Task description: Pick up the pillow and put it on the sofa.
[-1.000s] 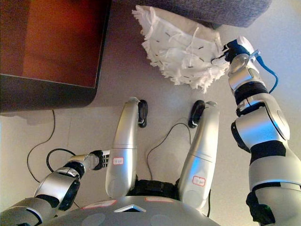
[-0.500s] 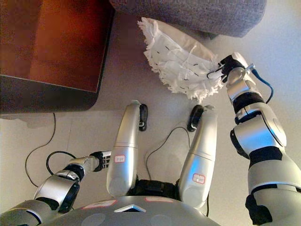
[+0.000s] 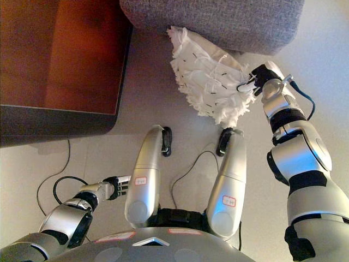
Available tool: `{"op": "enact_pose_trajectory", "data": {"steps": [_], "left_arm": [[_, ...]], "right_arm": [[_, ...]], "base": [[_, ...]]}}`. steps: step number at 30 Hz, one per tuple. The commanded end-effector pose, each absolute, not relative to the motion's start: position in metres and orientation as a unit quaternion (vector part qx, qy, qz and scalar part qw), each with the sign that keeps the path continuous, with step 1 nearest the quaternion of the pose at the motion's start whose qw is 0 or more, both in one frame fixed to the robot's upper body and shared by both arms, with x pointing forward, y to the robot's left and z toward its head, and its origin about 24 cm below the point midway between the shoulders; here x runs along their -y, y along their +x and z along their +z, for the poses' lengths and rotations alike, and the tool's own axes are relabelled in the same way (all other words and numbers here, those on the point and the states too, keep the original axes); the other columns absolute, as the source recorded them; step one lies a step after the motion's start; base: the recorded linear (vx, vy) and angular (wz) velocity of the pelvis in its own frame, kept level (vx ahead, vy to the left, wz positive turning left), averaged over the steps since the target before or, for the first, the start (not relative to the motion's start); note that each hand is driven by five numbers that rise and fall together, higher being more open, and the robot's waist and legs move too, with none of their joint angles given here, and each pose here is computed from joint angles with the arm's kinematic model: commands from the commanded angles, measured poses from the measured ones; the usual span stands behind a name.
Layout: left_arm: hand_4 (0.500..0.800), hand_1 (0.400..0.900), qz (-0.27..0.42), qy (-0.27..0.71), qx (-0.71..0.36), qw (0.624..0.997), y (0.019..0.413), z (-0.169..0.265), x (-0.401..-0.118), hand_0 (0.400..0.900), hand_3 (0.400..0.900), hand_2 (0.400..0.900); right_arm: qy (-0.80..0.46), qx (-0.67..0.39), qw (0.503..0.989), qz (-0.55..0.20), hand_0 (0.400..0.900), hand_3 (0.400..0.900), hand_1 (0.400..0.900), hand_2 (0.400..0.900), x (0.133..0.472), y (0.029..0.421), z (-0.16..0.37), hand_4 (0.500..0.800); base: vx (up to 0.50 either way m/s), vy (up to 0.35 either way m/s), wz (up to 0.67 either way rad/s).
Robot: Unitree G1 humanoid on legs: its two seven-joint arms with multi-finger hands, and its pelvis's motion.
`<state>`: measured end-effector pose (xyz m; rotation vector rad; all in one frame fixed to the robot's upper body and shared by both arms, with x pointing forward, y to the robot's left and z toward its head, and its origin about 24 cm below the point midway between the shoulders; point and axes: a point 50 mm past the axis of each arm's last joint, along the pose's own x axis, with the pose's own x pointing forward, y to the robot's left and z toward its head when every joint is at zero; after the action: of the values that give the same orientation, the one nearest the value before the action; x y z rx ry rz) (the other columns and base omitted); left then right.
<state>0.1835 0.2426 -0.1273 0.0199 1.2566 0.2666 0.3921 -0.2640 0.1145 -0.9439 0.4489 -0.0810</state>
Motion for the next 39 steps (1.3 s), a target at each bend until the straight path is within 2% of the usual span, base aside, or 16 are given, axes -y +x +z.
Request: {"op": "enact_pose_trajectory", "data": {"steps": [1, 21, 25, 32, 39], "left_arm": [[0.800, 0.900, 0.158, 0.029, -0.634, 0.756, 0.145, -0.138, -0.261, 0.900, 0.900, 0.900], [0.800, 0.900, 0.162, 0.052, -0.649, 0.742, 0.129, -0.138, -0.276, 0.900, 0.900, 0.900], [0.800, 0.900, 0.165, 0.059, -0.665, 0.726, 0.115, -0.140, -0.280, 0.900, 0.900, 0.900], [0.800, 0.900, 0.174, 0.062, -0.680, 0.710, 0.096, -0.142, -0.288, 0.900, 0.900, 0.900], [0.800, 0.900, 0.154, 0.053, -0.681, 0.714, 0.089, -0.144, -0.287, 0.900, 0.900, 0.900]], "right_arm": [[-0.430, -0.107, 0.896, -0.031, 0.400, 0.400, 0.400, 0.400, 0.259, 0.401, 0.154, 0.500], [-0.411, -0.052, 0.907, 0.074, 0.400, 0.400, 0.400, 0.400, 0.245, 0.386, 0.155, 0.500], [-0.413, -0.041, 0.905, 0.095, 0.400, 0.400, 0.400, 0.400, 0.240, 0.381, 0.155, 0.500], [-0.432, -0.016, 0.892, 0.135, 0.400, 0.400, 0.400, 0.400, 0.222, 0.379, 0.173, 0.500], [-0.453, 0.007, 0.880, 0.143, 0.400, 0.400, 0.400, 0.400, 0.224, 0.378, 0.197, 0.500]], "base": [[0.020, -0.033, 0.03], [0.079, -0.069, 0.01], [0.186, -0.120, 0.00], [0.139, -0.146, -0.02], [0.048, -0.175, 0.07]]}}
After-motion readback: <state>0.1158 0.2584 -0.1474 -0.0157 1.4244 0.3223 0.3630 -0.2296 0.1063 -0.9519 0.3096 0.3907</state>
